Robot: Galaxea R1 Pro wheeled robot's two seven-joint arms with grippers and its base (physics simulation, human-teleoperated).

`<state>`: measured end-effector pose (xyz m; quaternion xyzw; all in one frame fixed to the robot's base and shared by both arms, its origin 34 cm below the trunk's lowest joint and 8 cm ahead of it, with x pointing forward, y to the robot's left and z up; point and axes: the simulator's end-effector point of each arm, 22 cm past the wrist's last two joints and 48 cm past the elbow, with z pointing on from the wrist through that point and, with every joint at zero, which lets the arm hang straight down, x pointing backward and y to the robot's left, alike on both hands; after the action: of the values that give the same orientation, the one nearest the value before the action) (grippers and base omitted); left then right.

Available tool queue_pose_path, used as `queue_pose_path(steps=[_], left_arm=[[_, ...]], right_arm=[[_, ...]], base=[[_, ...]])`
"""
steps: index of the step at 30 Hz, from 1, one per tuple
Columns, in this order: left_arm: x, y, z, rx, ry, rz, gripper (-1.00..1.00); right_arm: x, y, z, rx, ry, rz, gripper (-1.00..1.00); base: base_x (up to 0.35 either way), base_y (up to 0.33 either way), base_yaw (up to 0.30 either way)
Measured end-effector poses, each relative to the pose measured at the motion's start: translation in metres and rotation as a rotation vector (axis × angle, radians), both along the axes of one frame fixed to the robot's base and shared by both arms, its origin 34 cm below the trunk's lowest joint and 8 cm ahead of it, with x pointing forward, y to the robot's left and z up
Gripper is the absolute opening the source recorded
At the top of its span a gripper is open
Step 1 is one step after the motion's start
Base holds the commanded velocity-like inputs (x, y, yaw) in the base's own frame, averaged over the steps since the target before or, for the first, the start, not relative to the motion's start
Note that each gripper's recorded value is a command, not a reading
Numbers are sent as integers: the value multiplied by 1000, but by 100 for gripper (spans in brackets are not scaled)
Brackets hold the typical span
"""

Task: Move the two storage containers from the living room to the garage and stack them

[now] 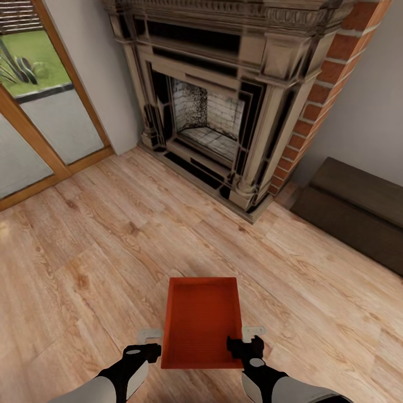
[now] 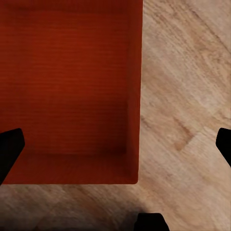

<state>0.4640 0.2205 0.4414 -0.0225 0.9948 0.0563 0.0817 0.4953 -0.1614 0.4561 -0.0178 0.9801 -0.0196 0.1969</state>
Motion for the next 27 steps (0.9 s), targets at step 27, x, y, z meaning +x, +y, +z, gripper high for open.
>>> queue_pose_path(steps=[27], left_arm=[[0,0,-43,1,-1,0,100]], right_arm=[[0,3,-43,17,0,8,100]], base=[[0,0,0]])
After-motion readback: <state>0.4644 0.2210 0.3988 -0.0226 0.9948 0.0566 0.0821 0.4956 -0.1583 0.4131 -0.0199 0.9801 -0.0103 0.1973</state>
